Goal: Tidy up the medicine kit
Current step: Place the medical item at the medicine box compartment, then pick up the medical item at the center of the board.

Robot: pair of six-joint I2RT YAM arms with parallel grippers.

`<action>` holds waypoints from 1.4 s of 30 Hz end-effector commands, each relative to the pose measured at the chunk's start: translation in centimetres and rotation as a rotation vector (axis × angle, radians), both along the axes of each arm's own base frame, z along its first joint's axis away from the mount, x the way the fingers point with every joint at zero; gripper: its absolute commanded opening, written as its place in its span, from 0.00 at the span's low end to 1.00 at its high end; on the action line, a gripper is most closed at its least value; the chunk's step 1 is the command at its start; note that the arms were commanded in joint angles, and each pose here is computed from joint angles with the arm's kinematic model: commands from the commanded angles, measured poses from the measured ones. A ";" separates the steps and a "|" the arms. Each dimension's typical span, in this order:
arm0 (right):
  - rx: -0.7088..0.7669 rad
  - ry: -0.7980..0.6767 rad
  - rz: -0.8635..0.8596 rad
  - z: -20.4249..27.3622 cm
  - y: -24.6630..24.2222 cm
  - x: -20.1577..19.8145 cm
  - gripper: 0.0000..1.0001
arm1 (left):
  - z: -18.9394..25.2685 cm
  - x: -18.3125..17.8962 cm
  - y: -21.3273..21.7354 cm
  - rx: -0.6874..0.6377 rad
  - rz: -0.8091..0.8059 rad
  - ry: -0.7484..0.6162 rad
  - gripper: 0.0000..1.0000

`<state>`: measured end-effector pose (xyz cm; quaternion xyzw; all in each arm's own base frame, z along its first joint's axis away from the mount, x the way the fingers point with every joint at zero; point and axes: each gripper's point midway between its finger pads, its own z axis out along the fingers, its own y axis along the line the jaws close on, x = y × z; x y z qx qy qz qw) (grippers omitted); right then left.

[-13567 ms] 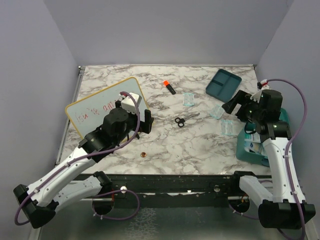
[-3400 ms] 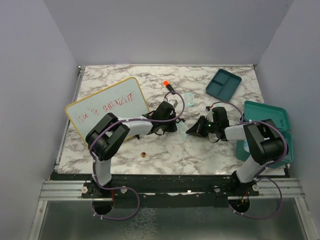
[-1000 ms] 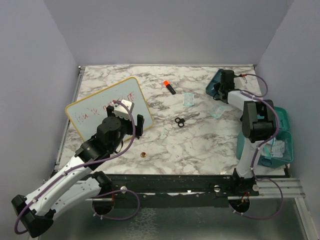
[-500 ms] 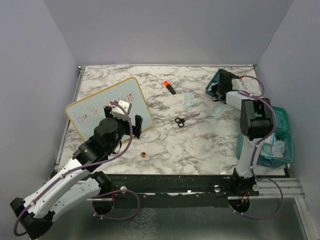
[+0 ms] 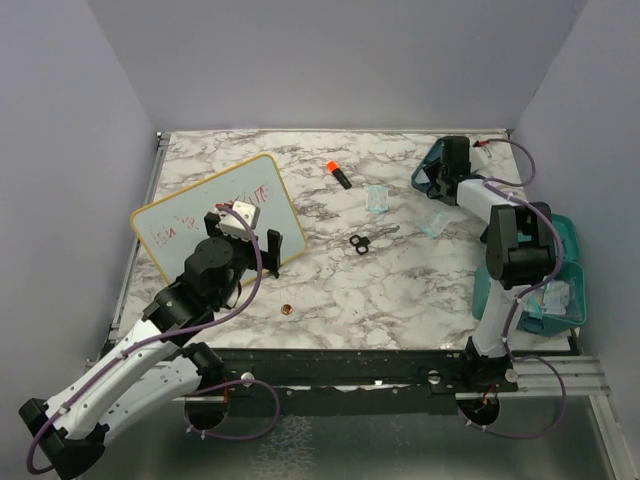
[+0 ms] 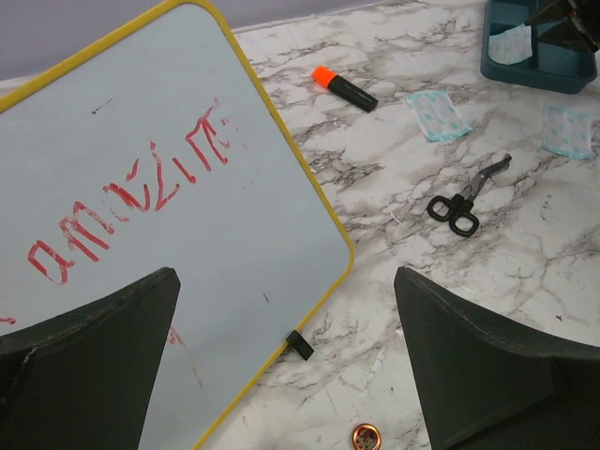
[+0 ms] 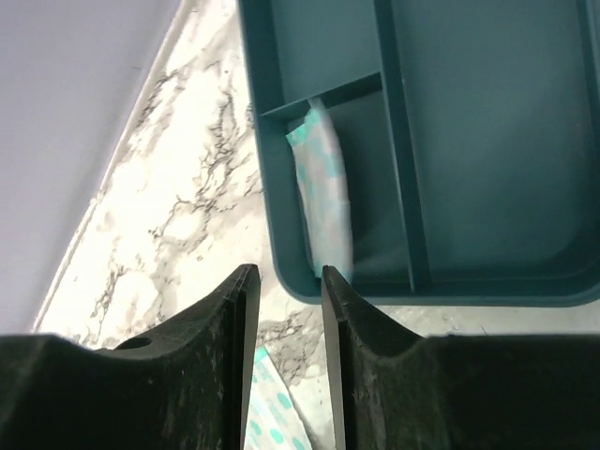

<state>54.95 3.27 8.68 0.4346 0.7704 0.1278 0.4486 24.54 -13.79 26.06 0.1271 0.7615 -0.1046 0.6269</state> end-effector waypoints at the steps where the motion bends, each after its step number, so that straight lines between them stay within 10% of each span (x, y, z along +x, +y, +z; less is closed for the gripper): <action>1: -0.074 0.015 0.110 2.9 0.3 -1.0 0.39 | 0.3 0.1 1.0 0.003 0.038 -0.031 0.99; 8: 0.020 0.132 0.244 1.7 2.9 -4.6 0.43 | 0.6 0.0 1.3 -0.002 0.049 -0.043 0.99; 42: 0.049 0.574 -0.297 -5.5 -3.0 -18.1 0.42 | 1.5 -0.6 1.3 -0.030 0.025 -0.069 0.99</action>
